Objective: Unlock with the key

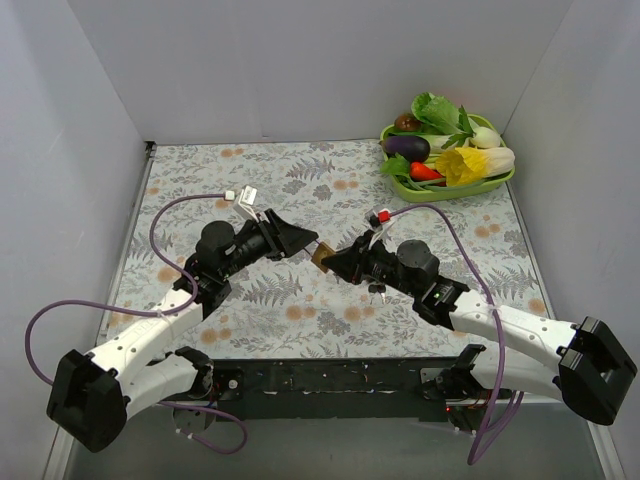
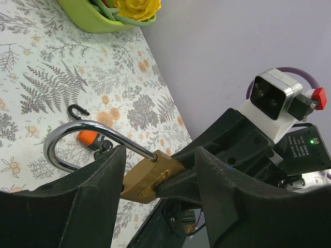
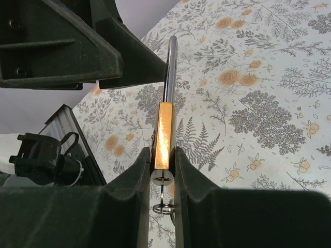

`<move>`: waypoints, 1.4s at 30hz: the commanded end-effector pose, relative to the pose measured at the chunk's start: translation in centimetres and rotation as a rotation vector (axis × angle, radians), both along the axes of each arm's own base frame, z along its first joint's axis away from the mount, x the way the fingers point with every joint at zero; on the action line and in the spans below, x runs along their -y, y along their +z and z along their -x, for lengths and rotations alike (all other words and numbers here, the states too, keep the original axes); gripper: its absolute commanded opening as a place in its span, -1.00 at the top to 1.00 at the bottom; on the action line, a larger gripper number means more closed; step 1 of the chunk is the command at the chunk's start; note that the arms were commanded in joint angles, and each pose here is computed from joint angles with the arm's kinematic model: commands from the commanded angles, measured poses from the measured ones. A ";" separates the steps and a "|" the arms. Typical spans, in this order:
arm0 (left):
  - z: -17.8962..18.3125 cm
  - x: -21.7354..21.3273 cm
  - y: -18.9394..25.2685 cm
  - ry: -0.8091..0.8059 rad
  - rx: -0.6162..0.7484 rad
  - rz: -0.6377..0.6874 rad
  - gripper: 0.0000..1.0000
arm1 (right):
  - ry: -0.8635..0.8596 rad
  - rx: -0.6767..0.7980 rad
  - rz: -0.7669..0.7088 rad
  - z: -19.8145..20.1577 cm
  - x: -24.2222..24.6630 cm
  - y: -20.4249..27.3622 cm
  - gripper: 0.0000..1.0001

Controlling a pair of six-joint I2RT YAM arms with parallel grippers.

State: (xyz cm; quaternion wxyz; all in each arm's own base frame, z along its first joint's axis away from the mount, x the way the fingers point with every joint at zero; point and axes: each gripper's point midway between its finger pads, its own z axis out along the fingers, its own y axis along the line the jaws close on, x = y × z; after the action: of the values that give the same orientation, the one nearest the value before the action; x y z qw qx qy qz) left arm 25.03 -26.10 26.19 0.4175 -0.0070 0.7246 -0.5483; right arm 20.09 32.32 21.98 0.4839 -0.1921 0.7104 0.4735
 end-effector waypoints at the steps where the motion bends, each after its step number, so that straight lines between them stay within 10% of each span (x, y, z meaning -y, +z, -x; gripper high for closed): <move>1: -1.0 -0.2 -0.3 0.048 0.009 0.022 -0.08 | 0.076 0.127 -0.202 1.4 -0.6 7.0 0.97; 25: -2.2 -2.1 -1.4 0.168 0.034 -0.107 -0.37 | 0.032 0.129 -0.179 1.2 0.3 6.7 0.97; 33: -1.1 -2.8 -1.6 0.226 -0.216 -0.015 -0.87 | 0.016 0.138 -0.157 1.0 0.7 6.3 0.97; 42: -0.7 -1.1 -1.8 0.165 -0.355 0.106 -0.96 | 0.069 0.127 -0.173 1.8 0.1 6.5 0.97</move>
State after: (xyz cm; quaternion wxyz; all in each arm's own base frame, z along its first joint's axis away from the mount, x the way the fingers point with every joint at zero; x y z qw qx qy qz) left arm 25.74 -24.17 22.60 0.3463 -0.1661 0.7763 -0.4998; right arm 18.95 31.74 23.12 0.4851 -0.2015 0.6975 0.4874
